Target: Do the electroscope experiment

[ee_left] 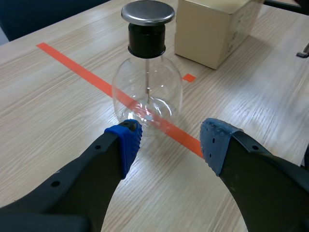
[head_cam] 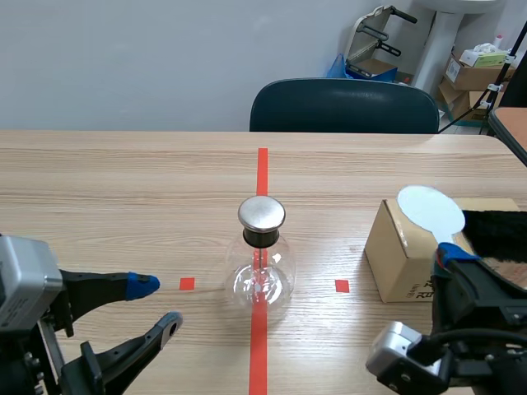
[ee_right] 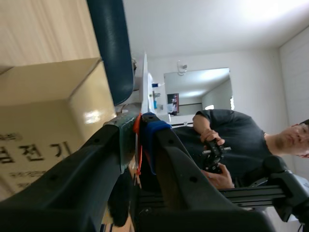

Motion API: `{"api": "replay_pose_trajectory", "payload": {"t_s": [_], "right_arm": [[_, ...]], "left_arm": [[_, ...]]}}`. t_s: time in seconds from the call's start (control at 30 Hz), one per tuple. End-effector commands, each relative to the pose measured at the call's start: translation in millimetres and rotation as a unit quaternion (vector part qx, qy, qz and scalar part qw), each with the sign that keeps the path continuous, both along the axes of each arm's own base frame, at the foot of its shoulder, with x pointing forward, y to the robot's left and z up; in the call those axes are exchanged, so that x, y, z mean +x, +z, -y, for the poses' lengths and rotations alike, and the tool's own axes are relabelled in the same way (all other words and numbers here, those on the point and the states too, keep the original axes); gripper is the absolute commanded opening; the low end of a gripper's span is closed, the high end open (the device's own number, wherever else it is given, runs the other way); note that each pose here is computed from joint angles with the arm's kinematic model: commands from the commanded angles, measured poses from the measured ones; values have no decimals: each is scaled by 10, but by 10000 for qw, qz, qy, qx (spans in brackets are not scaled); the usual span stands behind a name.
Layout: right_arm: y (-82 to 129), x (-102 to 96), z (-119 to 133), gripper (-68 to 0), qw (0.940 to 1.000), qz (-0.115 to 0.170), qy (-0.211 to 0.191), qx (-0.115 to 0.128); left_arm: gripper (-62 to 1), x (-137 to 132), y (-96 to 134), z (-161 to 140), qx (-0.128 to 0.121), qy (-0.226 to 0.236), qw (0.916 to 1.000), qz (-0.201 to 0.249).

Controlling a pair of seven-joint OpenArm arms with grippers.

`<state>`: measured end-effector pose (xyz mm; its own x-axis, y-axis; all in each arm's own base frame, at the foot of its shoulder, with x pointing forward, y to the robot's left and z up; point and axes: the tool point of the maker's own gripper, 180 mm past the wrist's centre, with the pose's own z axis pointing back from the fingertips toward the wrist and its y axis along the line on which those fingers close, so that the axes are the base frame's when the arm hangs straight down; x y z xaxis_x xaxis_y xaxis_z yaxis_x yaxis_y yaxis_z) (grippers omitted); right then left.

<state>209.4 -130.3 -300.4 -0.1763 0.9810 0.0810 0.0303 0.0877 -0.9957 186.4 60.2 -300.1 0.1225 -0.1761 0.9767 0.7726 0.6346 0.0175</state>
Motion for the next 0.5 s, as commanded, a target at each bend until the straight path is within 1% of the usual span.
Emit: {"api": "replay_pose_trajectory", "payload": {"t_s": [0.0,0.13,0.37,0.47], "right_arm": [[155,68,26,-666,9991,414,-35,-92],[121,103,45,-666,9991,396,-91,-93],[-59,119,67,-667,9992,163,-180,-307],[-81,121,70,-666,9990,130,-215,-380]], "left_arm": [[-305,-33,123,37,-168,-86,9998,98],[-309,-126,242,63,-227,-263,9993,109],[-309,-234,382,89,-222,-509,9984,97],[-309,-267,431,110,-233,-587,9980,88]]}}
